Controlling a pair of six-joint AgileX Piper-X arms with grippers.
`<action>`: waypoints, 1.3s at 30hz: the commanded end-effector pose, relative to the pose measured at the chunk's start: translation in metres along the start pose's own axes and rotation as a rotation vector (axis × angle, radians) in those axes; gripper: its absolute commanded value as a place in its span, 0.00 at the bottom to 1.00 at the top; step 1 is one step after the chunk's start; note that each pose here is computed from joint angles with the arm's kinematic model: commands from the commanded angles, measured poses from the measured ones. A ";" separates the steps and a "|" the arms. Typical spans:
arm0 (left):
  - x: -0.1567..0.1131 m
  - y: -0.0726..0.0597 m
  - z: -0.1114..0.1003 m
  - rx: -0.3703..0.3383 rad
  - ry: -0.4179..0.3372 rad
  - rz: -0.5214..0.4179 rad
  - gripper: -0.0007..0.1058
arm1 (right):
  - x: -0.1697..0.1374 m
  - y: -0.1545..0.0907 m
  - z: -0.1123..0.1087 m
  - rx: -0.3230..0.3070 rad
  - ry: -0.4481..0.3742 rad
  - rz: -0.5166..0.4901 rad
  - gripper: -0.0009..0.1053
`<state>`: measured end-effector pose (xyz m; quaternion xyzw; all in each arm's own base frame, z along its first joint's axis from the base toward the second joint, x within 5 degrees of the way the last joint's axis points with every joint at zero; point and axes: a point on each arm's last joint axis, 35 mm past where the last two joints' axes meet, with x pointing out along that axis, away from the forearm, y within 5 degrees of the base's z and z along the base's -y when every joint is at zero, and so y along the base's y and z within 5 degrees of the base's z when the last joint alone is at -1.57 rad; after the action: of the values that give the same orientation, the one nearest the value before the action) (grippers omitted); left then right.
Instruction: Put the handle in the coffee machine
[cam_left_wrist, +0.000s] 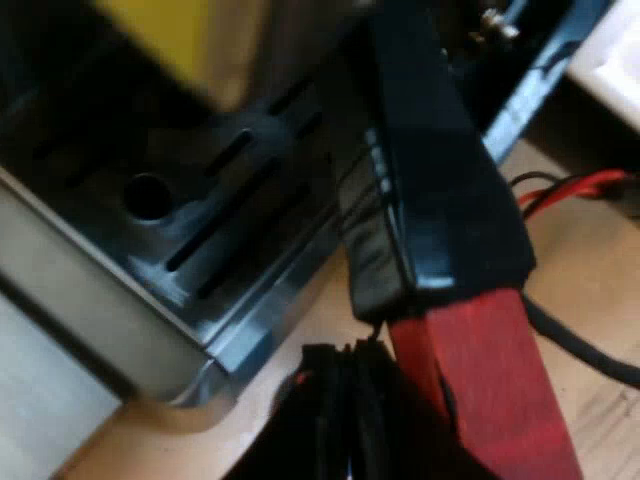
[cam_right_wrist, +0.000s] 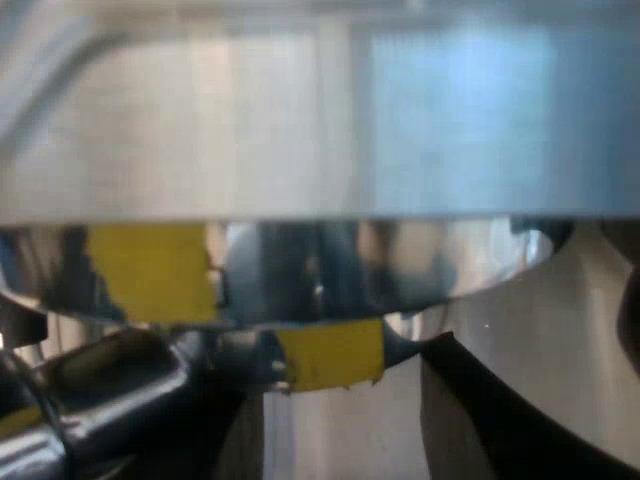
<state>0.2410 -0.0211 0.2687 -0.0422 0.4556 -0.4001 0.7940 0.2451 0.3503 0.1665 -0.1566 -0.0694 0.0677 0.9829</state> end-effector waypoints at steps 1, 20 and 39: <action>0.001 -0.008 0.003 -0.017 0.000 -0.036 0.01 | 0.005 -0.011 0.025 0.111 -0.085 -0.051 0.38; 0.007 -0.018 0.002 -0.049 0.036 -0.099 0.01 | 0.005 -0.010 0.023 0.091 -0.069 -0.043 0.38; 0.013 -0.034 0.002 -0.064 0.081 -0.060 0.01 | -0.001 -0.004 0.020 0.075 -0.017 -0.074 0.38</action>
<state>0.2360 -0.0462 0.2703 -0.0358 0.4980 -0.3731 0.7820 0.2415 0.3509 0.1643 -0.1586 -0.0559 0.0442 0.9848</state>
